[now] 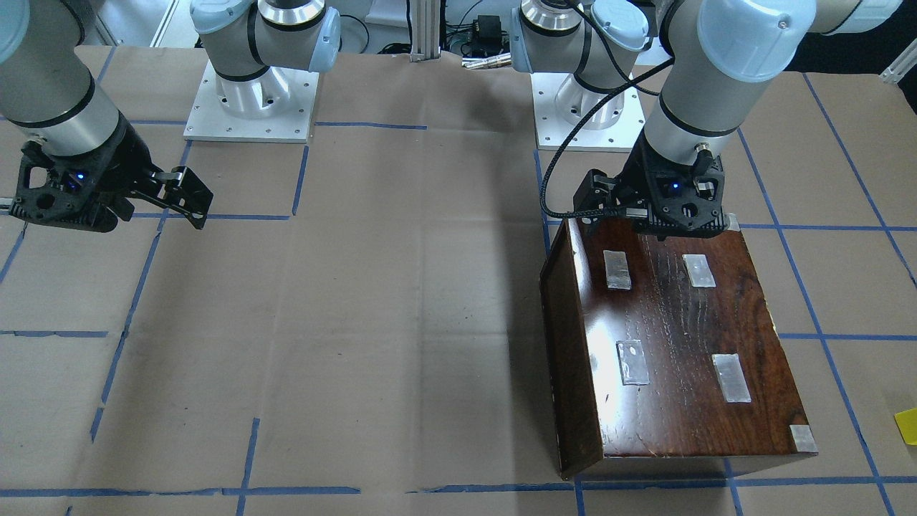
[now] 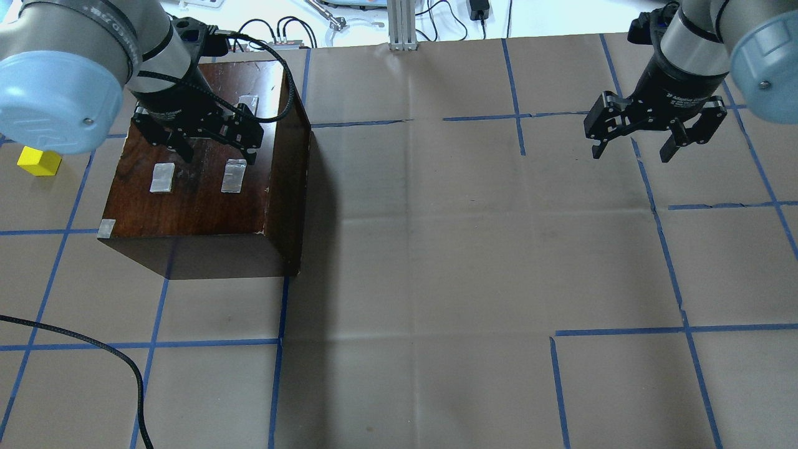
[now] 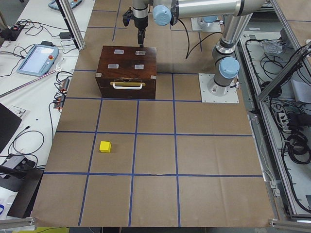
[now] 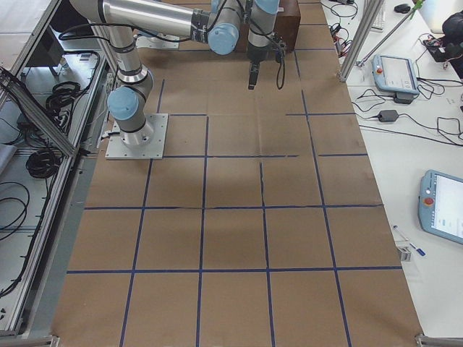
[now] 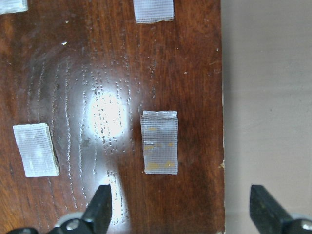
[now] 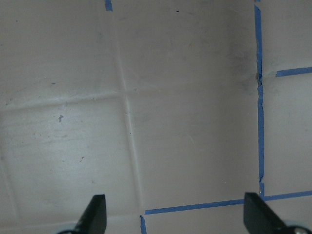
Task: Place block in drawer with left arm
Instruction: 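Lift the left gripper off the cabinet top and move toward its drawer side, then lower the left gripper and hook the white drawer handle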
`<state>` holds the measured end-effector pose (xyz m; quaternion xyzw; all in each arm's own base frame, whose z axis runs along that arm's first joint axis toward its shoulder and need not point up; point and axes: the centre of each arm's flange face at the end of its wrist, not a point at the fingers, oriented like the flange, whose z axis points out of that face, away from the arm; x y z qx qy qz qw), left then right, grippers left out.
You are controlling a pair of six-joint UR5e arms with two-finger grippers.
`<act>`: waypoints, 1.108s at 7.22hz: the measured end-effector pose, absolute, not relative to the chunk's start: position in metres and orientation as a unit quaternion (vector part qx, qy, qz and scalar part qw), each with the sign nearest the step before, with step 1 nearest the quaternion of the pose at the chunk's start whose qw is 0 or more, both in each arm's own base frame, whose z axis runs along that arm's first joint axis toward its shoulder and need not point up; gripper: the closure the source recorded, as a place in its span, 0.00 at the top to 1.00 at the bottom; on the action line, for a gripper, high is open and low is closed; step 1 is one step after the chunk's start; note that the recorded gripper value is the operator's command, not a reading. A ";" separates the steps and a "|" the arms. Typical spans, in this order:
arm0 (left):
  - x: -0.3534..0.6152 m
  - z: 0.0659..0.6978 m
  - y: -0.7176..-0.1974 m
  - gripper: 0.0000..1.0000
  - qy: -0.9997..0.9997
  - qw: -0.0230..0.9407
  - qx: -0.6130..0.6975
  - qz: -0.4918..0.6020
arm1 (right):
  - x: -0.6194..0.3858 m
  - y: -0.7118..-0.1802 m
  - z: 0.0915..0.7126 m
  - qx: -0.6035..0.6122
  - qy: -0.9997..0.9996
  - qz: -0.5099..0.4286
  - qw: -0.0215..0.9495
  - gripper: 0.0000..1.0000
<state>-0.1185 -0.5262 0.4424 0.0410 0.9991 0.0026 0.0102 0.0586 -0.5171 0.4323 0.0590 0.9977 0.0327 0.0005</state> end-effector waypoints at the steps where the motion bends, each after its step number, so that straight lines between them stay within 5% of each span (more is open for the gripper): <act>1: -0.118 0.447 -0.527 0.99 0.999 0.010 0.047 -0.001 | 0.059 -0.517 0.432 0.059 0.998 0.033 0.001 1.00; 5: -0.063 0.453 -0.533 0.99 1.000 0.009 0.007 -0.001 | 0.059 -0.517 0.432 0.059 0.998 0.033 0.001 1.00; 8: 0.083 0.449 -0.549 0.99 1.000 0.002 -0.009 0.002 | 0.059 -0.517 0.432 0.059 0.998 0.033 0.001 1.00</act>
